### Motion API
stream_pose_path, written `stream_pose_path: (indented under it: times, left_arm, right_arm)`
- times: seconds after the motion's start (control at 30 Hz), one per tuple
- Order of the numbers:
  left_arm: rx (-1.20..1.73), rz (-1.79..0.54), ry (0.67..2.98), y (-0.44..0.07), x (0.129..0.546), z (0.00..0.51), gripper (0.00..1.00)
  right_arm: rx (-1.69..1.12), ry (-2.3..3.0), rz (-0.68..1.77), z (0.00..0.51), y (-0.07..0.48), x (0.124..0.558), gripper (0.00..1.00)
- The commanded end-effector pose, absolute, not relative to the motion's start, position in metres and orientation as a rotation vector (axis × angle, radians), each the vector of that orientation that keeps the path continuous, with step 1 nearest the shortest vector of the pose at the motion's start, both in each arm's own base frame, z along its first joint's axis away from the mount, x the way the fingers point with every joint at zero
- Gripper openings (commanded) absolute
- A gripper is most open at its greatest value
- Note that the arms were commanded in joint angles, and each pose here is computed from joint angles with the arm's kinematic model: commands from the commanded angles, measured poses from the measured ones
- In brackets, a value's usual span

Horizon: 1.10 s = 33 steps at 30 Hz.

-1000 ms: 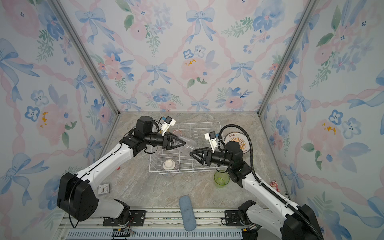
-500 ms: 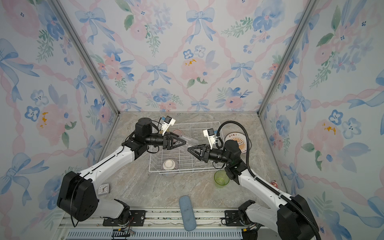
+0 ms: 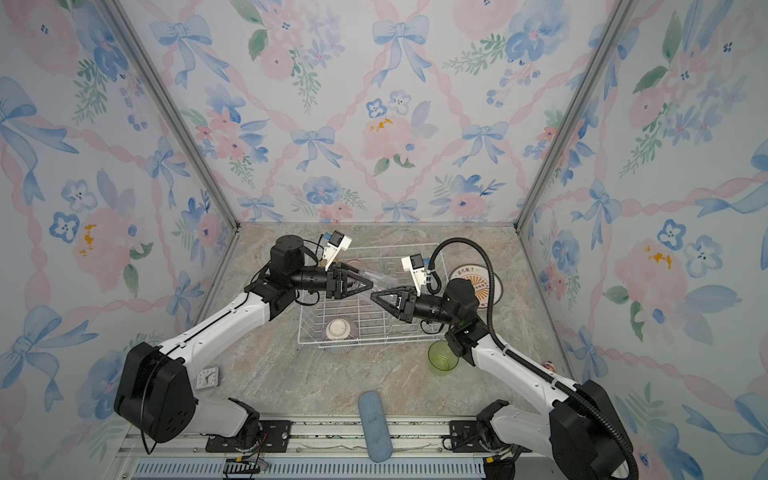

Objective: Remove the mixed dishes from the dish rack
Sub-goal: 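Close the right gripper on the clear glass held by the left gripper, then open and withdraw the left gripper while the right gripper lowers the clear glass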

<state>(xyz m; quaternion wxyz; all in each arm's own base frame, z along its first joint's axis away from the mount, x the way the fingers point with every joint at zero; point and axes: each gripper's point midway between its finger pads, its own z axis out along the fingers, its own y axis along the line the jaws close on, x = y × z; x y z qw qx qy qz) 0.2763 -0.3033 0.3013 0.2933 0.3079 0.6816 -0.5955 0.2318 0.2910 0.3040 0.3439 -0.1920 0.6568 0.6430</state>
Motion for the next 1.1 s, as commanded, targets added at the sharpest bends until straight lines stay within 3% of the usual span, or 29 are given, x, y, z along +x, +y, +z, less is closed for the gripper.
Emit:
stream_pose_path:
  times: [0.0,0.27,0.47,0.67,1.07]
  left_arm:
    - [0.845,-1.605,1.791,-0.303,0.269,0.305,0.52]
    - [0.840,-1.603,1.796,-0.303,0.269,0.303,0.54]
    - [0.822,-1.587,1.801,-0.301,0.271,0.302,0.71]
    - [0.792,-1.554,1.808,-0.294,0.276,0.304,0.77]
    - [0.617,-1.091,2.085,-0.255,0.303,0.264,0.76]
  right_arm:
    - [-0.559,1.618,1.680,0.328,0.295,0.226,0.16]
    - [-0.555,1.627,1.675,0.328,0.296,0.228,0.04]
    - [-0.562,1.656,1.645,0.325,0.296,0.228,0.02]
    - [-0.588,1.743,1.583,0.316,0.292,0.223,0.01]
    - [-0.641,2.215,0.997,0.259,0.238,0.201,0.00]
